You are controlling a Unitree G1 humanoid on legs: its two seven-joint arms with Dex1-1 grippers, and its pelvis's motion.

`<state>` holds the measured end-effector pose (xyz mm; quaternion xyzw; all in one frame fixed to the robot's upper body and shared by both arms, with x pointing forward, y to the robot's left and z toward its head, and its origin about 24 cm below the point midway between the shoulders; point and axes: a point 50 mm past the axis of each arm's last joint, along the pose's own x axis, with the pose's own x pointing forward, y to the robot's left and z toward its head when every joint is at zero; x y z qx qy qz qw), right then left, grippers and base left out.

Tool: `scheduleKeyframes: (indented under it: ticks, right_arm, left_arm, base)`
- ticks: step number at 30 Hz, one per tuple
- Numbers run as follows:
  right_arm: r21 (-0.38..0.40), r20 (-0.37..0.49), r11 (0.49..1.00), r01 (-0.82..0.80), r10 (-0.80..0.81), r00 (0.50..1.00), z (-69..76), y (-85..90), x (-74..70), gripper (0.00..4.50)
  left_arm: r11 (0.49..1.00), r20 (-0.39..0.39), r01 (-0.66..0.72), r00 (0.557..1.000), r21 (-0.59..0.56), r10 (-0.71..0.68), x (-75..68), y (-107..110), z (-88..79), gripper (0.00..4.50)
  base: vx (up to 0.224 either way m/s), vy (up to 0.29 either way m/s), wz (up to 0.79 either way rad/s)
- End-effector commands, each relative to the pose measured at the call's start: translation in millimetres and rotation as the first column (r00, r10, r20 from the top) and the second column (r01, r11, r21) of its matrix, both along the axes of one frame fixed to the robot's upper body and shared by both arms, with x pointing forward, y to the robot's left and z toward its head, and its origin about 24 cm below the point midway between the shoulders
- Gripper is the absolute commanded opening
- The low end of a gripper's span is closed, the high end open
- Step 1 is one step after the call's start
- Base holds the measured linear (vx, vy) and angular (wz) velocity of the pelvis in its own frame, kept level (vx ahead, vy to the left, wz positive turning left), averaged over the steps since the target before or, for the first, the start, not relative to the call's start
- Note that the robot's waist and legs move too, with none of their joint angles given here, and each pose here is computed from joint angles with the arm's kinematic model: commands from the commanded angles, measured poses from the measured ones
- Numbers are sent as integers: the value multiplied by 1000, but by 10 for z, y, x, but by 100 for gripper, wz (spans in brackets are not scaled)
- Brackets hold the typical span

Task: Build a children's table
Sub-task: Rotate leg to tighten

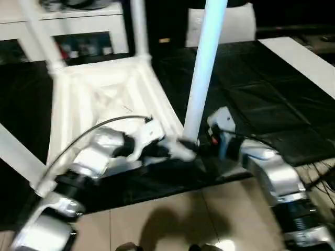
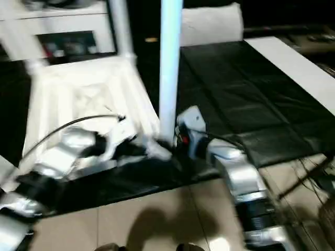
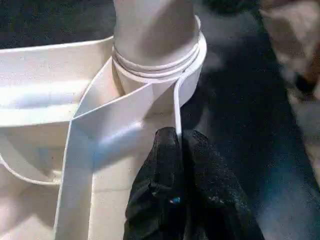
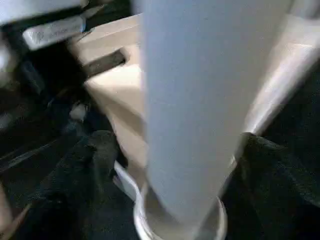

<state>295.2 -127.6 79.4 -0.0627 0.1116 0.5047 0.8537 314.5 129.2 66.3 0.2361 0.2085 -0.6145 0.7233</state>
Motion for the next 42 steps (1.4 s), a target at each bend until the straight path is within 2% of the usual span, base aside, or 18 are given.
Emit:
scheduleKeyframes:
  ticks: [1, 8, 11, 13, 23, 24, 28, 31, 33, 35, 36, 37, 39, 42]
  right_arm:
    - [-4, 10, 994, -105, 105, 994, 52, 12, -30, 409]
    - [-15, -50, 942, -335, 333, 941, 43, -26, -144, 409]
    - [-20, -47, 932, -361, 360, 932, 48, -20, -141, 409]
    - [-16, -52, 918, -395, 394, 918, 42, -5, -143, 392]
    - [34, -133, 863, -504, 504, 853, 0, 44, -253, 305]
    - [41, -137, 861, -507, 507, 851, 2, 44, -258, 285]
    - [80, -144, 870, -487, 494, 858, 15, 54, -266, 261]
    - [115, -134, 899, -422, 435, 891, 29, 82, -247, 226]
    - [136, -132, 934, -330, 347, 928, 17, 112, -215, 219]
    - [133, -125, 973, -189, 206, 971, -24, 148, -164, 210]
    - [141, -129, 989, -49, 67, 989, -49, 174, -102, 208]
    - [141, -129, 989, -49, 67, 989, -49, 174, -102, 206]
    - [167, -155, 980, 109, -83, 984, -66, 196, -30, 204]
    - [158, -176, 940, 304, -276, 945, -98, 262, 32, 202]
  left_arm:
    - [989, -9, 144, 990, 37, -143, -57, -42, 6, 0]
    - [940, -102, 335, 939, 58, -329, -163, 34, 58, 0]
    - [926, -119, 373, 923, 58, -365, -180, 35, 74, 0]
    - [905, -130, 419, 904, 71, -408, -194, 29, 81, 0]
    - [906, -117, 414, 908, 92, -403, -121, 42, 93, 0]
    - [907, -118, 411, 909, 90, -400, -120, 47, 94, 0]
    - [927, -108, 364, 929, 87, -355, -90, 58, 92, 0]
    - [955, -107, 287, 954, 68, -279, -45, 55, 90, 0]
    - [977, -100, 211, 973, 25, -208, -2, 28, 106, 0]
    - [993, -86, 120, 989, -12, -121, 55, -13, 122, 0]
    - [999, -61, 26, 998, -39, -29, 118, -56, 131, 0]
    - [999, -61, 26, 998, -39, -29, 118, -56, 131, 0]
    - [995, -32, -72, 997, -62, 70, 187, -117, 131, 0]
    - [967, -15, -223, 975, -123, 223, 283, -248, 155, 0]
  base:
    - [0, 0, 0]
    - [0, 0, 0]
    - [0, 0, 0]
    - [0, 0, 0]
    - [0, 0, 0]
    - [0, 0, 0]
    - [0, 0, 0]
    - [0, 0, 0]
    - [0, 0, 0]
    - [0, 0, 0]
    - [0, 0, 0]
    - [0, 0, 0]
    - [0, 0, 0]
    - [0, 0, 0]
